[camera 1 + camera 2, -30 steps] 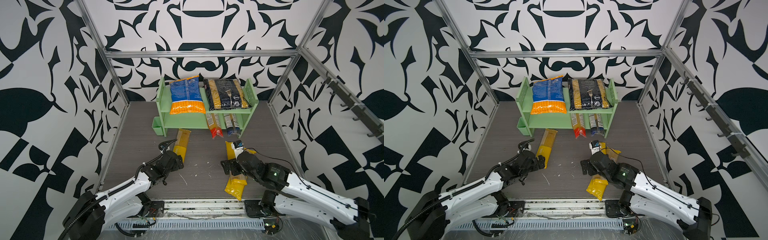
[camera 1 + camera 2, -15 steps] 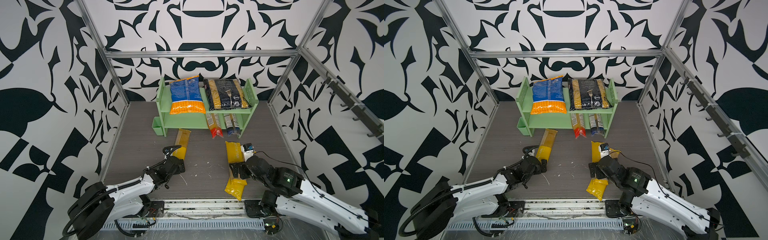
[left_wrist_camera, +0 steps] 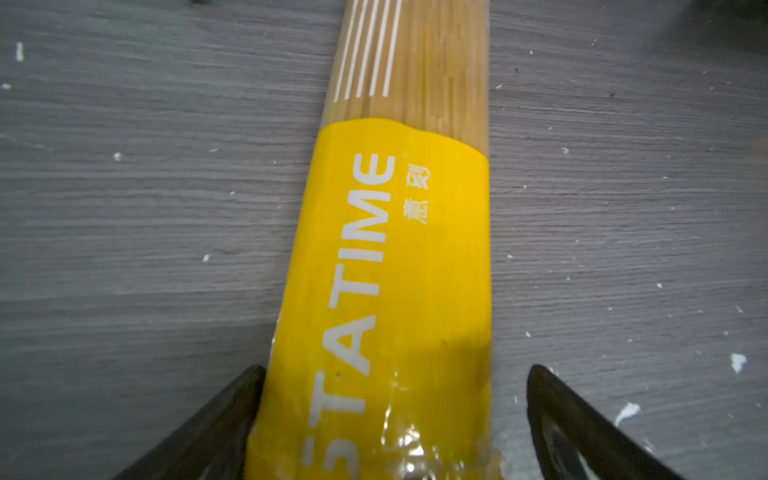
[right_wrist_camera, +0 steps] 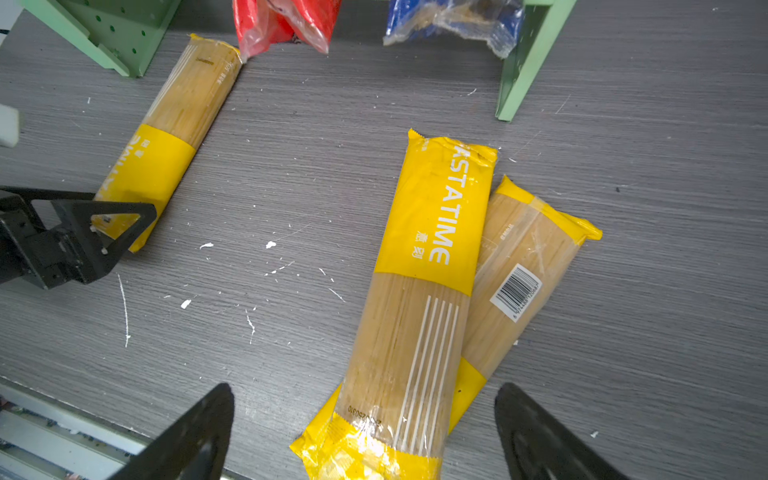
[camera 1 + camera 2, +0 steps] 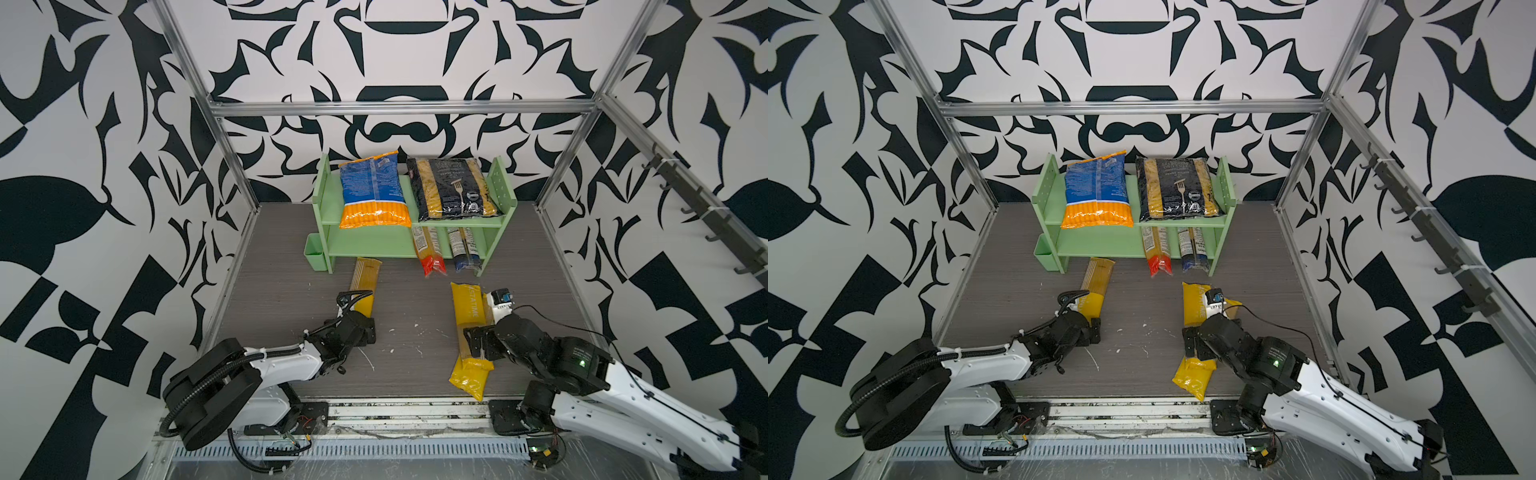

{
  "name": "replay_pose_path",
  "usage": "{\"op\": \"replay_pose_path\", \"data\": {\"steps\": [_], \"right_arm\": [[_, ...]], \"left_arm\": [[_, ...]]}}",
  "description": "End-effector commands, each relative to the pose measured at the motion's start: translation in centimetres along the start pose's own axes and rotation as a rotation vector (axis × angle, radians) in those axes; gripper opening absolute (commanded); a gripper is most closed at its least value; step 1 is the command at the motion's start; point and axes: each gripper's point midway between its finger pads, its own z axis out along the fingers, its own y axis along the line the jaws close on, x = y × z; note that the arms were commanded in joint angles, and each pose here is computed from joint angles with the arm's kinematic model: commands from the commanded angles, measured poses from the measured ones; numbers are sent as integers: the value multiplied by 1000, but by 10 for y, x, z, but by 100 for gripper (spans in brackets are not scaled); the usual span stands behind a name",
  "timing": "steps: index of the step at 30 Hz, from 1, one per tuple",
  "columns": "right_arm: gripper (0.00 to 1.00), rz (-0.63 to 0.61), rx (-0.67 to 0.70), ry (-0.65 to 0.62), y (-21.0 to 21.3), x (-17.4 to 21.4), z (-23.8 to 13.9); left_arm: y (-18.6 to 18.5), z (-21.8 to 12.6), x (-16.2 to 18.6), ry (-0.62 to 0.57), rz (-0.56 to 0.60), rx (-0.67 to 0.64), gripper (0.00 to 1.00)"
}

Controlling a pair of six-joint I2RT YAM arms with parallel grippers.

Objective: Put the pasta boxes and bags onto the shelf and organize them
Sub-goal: 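Close the left gripper on the yellow spaghetti pack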

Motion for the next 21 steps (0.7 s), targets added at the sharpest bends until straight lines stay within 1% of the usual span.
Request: {"op": "replay_pose_path", "data": {"steps": [1, 8, 16, 19, 21], "right_arm": [[100, 23, 20, -33, -5, -9, -8], [100, 21, 25, -26, -5, -10, -8], [100, 11, 22, -25, -3, -12, -11], [100, 5, 24, -20, -4, -12, -13], [100, 2, 25, -18, -4, -13, -15]], "left_arm": [[-4, 3, 28, 89, 18, 6, 99], [-7, 5, 51, 128, 40, -36, 99], [0, 12, 75, 193, 18, -98, 100], [1, 15, 86, 211, 22, -118, 93], [2, 17, 93, 222, 18, -128, 86]]}}
